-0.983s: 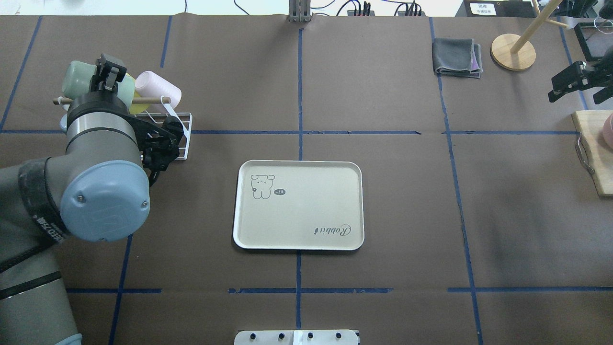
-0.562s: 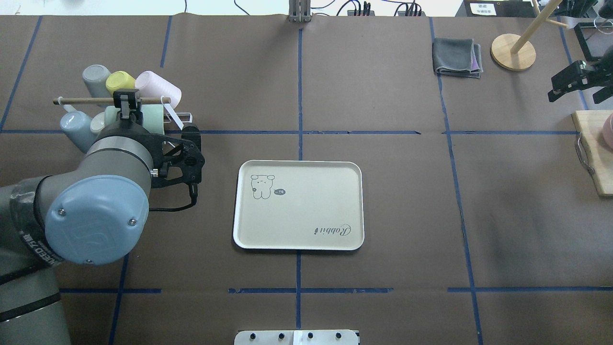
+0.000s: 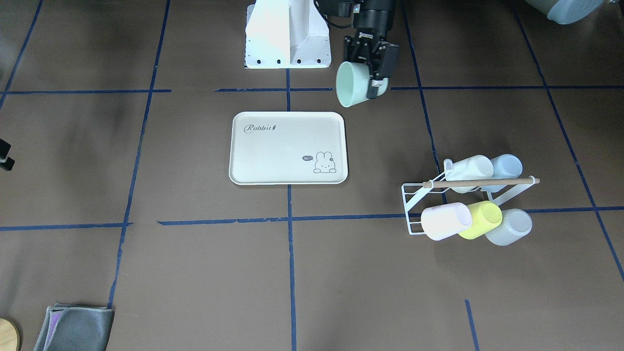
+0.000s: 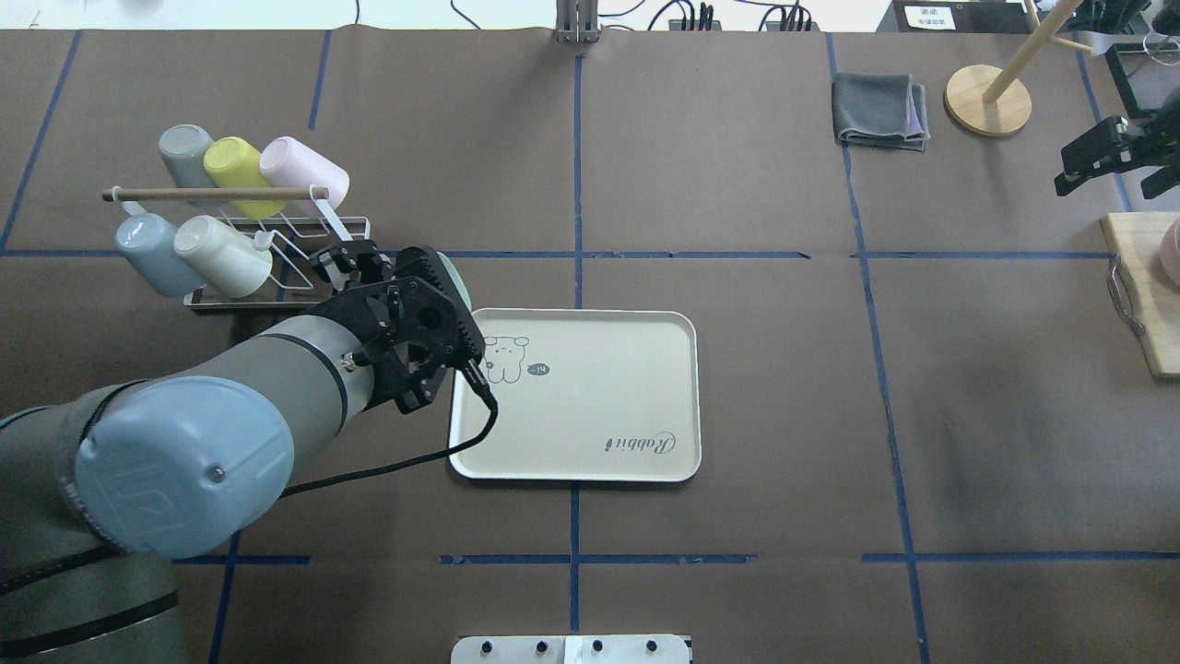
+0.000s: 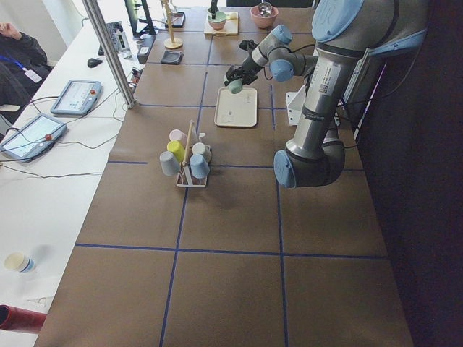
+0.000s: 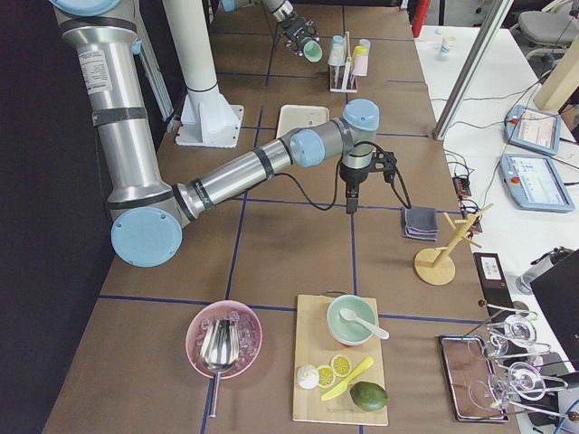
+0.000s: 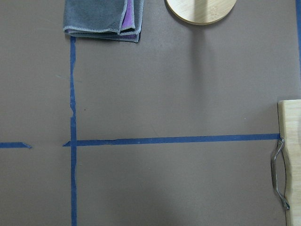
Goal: Pick up and place green cup on tray
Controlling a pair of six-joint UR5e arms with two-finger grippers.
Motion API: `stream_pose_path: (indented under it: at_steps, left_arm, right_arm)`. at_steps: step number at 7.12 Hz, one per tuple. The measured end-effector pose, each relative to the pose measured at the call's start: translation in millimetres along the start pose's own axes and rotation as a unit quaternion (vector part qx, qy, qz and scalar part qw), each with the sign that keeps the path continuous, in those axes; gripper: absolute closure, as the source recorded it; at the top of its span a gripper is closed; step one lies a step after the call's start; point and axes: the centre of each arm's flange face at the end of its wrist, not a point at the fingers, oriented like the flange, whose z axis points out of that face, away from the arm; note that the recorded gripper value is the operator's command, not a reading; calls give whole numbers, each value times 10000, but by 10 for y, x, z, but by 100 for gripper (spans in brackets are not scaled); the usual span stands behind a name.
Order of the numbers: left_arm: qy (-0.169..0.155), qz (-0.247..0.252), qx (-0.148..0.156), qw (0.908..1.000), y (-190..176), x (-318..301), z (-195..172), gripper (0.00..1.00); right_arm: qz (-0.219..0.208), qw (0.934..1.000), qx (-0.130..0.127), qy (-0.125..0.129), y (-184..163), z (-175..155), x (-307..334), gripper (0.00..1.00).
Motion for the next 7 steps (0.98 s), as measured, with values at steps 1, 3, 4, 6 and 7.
stream_pose_path:
  at_steps: [1, 3, 4, 6, 7]
  left_arm:
    - [185, -493, 488, 9974, 56, 154, 247, 70]
    - [540, -1190, 1429, 9811, 398, 392, 739, 70]
    - [690, -1388, 1811, 9712, 528, 489, 905, 70]
    - [965, -1808, 2208, 9535, 770, 715, 1202, 70]
    - [1095, -2086, 2315, 9439, 843, 823, 1348, 70]
  right_arm:
    - [0, 10000, 0, 0, 0, 0, 0, 0]
    - [-2, 10000, 2, -1, 1, -2, -1, 0]
    - [-3, 10000, 5, -3, 2, -6, -4, 0]
    - [-2, 10000, 9, -5, 3, -10, -8, 0]
    - [-2, 10000, 10, -6, 4, -11, -9, 0]
